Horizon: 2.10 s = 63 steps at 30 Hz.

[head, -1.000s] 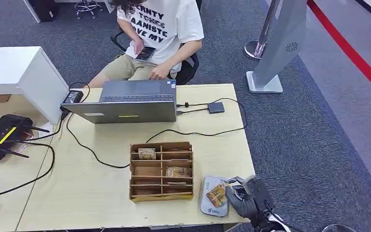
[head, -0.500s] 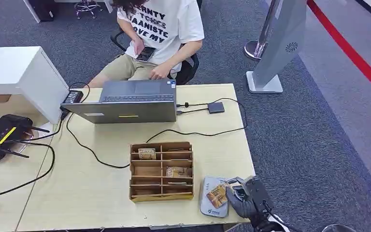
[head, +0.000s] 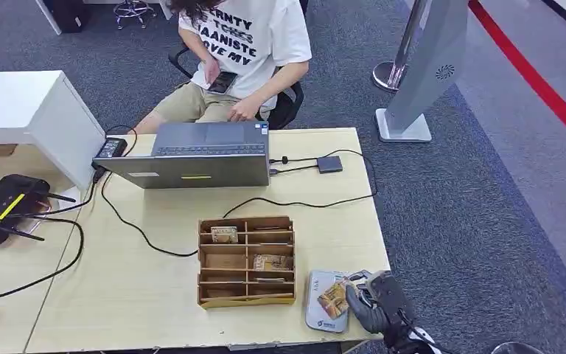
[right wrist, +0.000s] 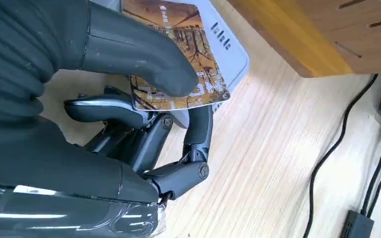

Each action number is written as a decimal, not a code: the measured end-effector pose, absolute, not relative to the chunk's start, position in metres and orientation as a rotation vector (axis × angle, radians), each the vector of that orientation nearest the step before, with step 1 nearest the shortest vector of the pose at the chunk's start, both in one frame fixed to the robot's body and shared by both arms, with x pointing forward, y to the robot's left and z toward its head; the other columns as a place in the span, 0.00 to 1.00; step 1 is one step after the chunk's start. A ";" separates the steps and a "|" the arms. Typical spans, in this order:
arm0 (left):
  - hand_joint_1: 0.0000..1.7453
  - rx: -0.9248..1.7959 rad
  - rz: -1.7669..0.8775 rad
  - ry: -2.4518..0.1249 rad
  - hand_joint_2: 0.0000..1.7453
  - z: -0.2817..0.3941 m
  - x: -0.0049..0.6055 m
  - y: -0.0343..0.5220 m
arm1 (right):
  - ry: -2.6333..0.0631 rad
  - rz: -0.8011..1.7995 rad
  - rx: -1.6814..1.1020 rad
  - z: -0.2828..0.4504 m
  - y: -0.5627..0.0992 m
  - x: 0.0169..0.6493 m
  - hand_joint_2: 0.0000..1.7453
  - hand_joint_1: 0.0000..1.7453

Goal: Pass the card to the sensor for recognition and then transmit it.

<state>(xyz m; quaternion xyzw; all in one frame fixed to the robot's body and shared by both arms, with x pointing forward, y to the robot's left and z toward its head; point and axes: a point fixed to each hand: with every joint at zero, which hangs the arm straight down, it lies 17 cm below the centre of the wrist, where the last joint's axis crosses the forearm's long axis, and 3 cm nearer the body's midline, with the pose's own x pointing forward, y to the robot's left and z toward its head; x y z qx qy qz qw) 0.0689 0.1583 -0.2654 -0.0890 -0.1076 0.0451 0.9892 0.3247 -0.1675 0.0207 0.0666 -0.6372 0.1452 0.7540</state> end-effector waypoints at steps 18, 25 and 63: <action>0.00 -0.179 0.083 -0.216 0.00 -0.265 0.069 0.159 | -1.388 0.366 0.087 0.016 -0.166 0.323 1.00 1.00; 0.00 -0.180 0.080 -0.216 0.00 -0.266 0.068 0.160 | -1.390 0.385 0.065 0.014 -0.165 0.324 1.00 1.00; 0.00 -0.175 0.091 -0.208 0.00 -0.266 0.067 0.159 | -1.648 0.660 -0.473 0.071 -0.173 0.331 1.00 1.00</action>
